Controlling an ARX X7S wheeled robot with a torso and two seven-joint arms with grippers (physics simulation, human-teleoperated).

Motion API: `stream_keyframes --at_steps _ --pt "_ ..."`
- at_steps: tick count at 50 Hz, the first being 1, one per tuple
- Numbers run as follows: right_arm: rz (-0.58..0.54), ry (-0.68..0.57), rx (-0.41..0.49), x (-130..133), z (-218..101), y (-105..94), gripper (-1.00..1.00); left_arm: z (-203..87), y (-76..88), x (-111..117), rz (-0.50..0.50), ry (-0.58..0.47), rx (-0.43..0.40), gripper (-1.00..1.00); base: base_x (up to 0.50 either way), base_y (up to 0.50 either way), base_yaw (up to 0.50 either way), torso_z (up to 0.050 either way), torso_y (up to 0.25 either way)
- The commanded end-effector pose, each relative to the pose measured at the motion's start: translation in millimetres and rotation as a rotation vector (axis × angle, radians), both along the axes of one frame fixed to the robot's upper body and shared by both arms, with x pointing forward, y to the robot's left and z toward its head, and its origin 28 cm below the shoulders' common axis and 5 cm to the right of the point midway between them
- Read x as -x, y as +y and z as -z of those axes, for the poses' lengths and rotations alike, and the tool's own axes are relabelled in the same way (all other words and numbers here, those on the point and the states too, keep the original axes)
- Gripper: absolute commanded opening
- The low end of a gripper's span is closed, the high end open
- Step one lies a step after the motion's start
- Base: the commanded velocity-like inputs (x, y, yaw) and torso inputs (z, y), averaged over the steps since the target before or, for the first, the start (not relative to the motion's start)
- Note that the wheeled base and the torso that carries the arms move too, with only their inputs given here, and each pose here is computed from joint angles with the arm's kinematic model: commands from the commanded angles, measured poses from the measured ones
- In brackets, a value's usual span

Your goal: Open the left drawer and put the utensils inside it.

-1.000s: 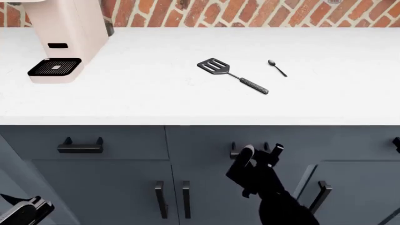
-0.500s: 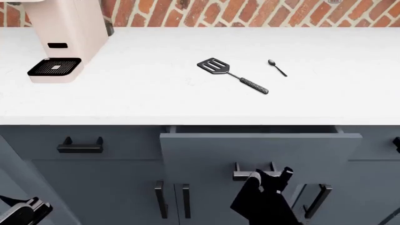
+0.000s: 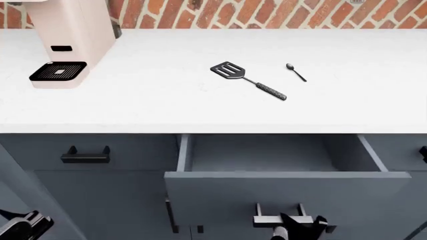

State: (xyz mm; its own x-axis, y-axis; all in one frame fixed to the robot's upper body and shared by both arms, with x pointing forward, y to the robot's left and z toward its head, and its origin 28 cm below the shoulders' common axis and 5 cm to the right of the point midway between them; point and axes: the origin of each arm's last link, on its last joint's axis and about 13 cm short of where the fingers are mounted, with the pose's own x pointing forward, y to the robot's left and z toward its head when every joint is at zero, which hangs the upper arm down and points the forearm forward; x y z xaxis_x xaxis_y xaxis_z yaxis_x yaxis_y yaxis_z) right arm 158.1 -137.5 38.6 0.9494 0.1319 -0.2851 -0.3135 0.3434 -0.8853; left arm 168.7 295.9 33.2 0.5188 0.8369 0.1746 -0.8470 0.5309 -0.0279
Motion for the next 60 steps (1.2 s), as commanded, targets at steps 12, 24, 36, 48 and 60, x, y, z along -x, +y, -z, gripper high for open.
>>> stream_keyframes --at_steps 12,24,36,48,60 --pt "-0.073 -0.228 -0.084 69 -52 14.9 -1.0 -2 2.1 8 0.021 -0.031 0.031 1.0 0.0 0.0 0.0 0.001 0.003" --pt "-0.046 -0.23 -0.127 112 -79 5.3 -1.0 -7 5.6 15 0.003 -0.055 0.039 1.0 0.0 0.0 0.0 0.002 0.002" --pt "-0.141 -0.348 -0.247 124 -134 -24.2 1.0 -8 6.7 17 0.001 -0.065 0.045 1.0 0.0 0.0 0.0 0.001 0.002" --pt "-0.189 -0.6 -0.328 117 -126 0.2 1.0 -6 8.8 20 -0.004 -0.073 0.054 1.0 0.0 0.0 0.0 0.0 0.0" --pt "-0.175 -0.714 -0.382 173 -187 -68.7 1.0 -5 9.0 20 -0.004 -0.074 0.056 1.0 0.0 0.0 0.0 0.0 0.0"
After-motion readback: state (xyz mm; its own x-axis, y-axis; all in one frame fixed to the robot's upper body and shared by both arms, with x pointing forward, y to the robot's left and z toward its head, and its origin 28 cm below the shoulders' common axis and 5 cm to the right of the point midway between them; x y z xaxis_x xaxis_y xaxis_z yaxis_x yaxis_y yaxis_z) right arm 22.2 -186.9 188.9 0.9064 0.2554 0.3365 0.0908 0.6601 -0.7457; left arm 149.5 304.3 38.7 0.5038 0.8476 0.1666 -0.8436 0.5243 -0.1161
